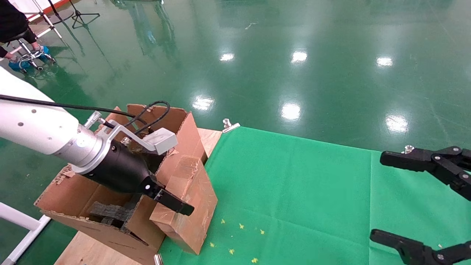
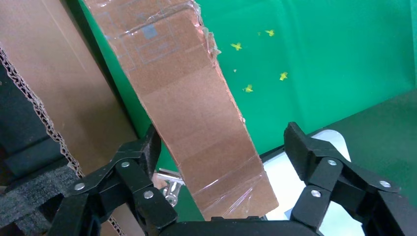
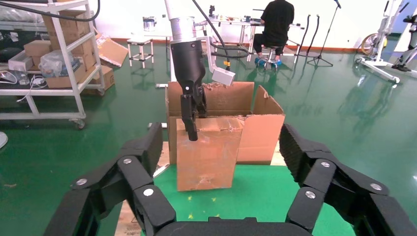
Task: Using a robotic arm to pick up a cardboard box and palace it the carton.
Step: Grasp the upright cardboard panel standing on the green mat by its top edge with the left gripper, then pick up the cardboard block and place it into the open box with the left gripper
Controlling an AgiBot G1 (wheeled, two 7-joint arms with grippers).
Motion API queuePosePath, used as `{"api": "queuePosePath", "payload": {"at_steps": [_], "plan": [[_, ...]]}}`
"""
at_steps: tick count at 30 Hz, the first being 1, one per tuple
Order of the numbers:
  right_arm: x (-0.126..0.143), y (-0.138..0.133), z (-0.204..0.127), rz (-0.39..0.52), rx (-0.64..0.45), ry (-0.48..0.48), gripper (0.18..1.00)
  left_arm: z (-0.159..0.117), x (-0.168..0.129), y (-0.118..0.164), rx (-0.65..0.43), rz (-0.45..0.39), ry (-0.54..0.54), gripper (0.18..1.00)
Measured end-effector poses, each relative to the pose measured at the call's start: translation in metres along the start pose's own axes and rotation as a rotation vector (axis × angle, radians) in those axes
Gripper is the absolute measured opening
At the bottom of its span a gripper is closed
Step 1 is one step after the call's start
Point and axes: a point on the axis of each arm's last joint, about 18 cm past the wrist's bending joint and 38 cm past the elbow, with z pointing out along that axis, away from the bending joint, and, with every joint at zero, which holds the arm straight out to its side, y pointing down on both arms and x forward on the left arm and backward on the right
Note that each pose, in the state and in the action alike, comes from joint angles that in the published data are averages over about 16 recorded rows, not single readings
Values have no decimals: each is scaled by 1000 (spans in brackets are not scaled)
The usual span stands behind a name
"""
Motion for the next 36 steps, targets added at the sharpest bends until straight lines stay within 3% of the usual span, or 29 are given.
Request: {"api": "queuePosePath", "payload": {"at_steps": [10,25,30,36], "plan": [[0,0,0,0,0,0,933,0,0,0,4,-2,1,807],[0,0,0,0,0,0,999,-5,0,-4,34,12,11,455],[0,0,0,0,0,0,1001,-29,-1,-17,135,51,28,373],[0,0,0,0,0,0,1001,-87,-9,-39,333,120,5,313]]}}
